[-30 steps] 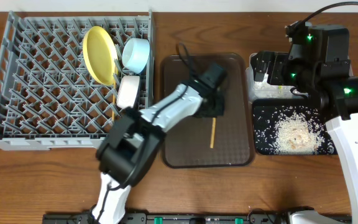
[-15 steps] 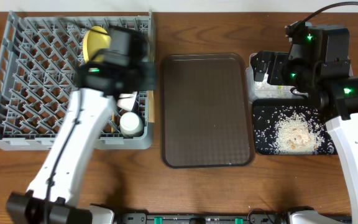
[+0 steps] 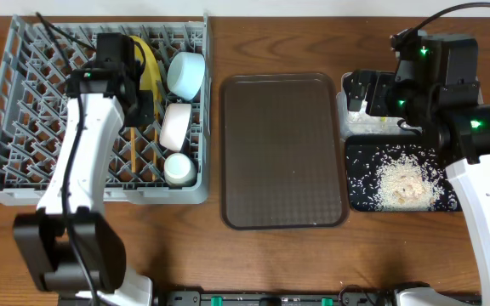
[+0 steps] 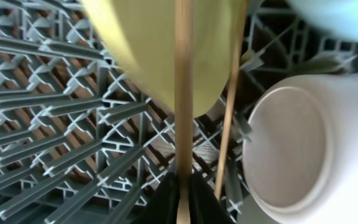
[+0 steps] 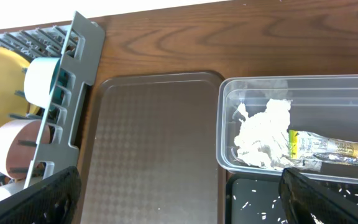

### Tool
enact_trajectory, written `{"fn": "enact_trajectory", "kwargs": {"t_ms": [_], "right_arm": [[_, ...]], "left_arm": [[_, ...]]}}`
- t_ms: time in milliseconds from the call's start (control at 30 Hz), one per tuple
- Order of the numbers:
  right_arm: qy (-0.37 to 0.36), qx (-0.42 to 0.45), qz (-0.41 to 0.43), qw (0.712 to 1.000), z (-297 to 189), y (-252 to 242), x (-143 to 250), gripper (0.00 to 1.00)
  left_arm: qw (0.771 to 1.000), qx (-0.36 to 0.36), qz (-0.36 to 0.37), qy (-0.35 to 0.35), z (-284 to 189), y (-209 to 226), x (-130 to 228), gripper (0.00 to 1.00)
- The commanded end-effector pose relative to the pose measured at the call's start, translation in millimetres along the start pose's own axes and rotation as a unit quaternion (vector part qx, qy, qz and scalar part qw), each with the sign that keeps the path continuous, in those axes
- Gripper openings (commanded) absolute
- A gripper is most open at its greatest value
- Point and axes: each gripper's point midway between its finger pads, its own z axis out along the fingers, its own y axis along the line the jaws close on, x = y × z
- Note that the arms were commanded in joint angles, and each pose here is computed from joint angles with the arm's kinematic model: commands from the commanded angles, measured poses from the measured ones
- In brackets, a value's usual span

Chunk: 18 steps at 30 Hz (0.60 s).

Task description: Sort waste into correct bins and load items into the dishwasher

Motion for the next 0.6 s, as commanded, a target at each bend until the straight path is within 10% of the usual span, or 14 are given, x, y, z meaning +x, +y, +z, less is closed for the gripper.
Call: {"fn": "enact_trajectory", "kwargs": {"t_ms": [0,300,567], "right_arm": [[-0.002,0.005,0.007,1.0,-0.5,-3.1,-1.4,0.99],[-0.002,0.005,0.007,1.0,-0.5,-3.1,-1.4,0.99],[-0.002,0.005,0.007,1.0,-0.5,-3.1,-1.4,0.99]], "left_arm": [[0.999,-0.014,0.015,0.025,15.9,3.6,6.8,0.26],[1.0,-0.01,-0.015,-0.019,-14.0,7.0,-7.5,0.49],[0.978,0.11,-0.093,-0.148,-137.7,-8.5,-8.2,0.57]]}}
